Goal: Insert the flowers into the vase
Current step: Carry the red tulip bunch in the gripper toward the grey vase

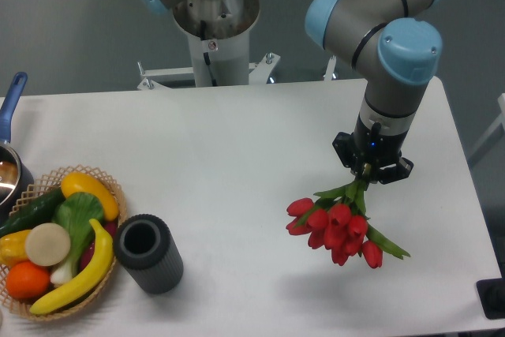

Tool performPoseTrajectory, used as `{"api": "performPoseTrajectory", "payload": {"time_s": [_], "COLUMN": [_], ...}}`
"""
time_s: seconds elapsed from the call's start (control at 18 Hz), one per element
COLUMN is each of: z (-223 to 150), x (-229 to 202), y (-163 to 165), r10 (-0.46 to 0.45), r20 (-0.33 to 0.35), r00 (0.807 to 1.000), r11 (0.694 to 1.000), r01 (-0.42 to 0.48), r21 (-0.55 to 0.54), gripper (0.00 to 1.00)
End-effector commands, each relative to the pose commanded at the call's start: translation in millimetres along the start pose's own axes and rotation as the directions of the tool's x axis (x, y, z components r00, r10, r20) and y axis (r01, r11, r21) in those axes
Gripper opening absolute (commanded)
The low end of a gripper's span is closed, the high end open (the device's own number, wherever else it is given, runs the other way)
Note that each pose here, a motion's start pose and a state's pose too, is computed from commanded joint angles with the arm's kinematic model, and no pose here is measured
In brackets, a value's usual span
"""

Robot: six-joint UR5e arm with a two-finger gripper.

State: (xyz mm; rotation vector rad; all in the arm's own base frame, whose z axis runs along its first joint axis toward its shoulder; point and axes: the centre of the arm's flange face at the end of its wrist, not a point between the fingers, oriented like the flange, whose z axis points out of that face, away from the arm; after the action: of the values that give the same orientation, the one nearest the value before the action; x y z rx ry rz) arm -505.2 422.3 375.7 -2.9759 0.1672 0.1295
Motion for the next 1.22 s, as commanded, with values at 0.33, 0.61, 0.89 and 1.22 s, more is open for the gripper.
{"api": "performPoseTrajectory", "payload": {"time_s": [0.33,0.61,0.89,1.22], "z": [-18.4,-41.2,-67.1,-70.6], "x": [3.5,1.0,26.5,60.5], "y": [-22.8,-49.0,-91.4,-121.7], "r10": [0.006,0.0,0.03,0.116], "r20": [0.009,0.065,-0.034,-0.218], "r00": [1.0,0.998,0.999,0.969], "r11": [0.994,0.935,0.772,0.618], "r01": [-0.007,-0.023,-0.002,0.102], "r21": [0.11,0.354,0.636,0.78], "gripper": [0.0,0.0,0.0,0.0]}}
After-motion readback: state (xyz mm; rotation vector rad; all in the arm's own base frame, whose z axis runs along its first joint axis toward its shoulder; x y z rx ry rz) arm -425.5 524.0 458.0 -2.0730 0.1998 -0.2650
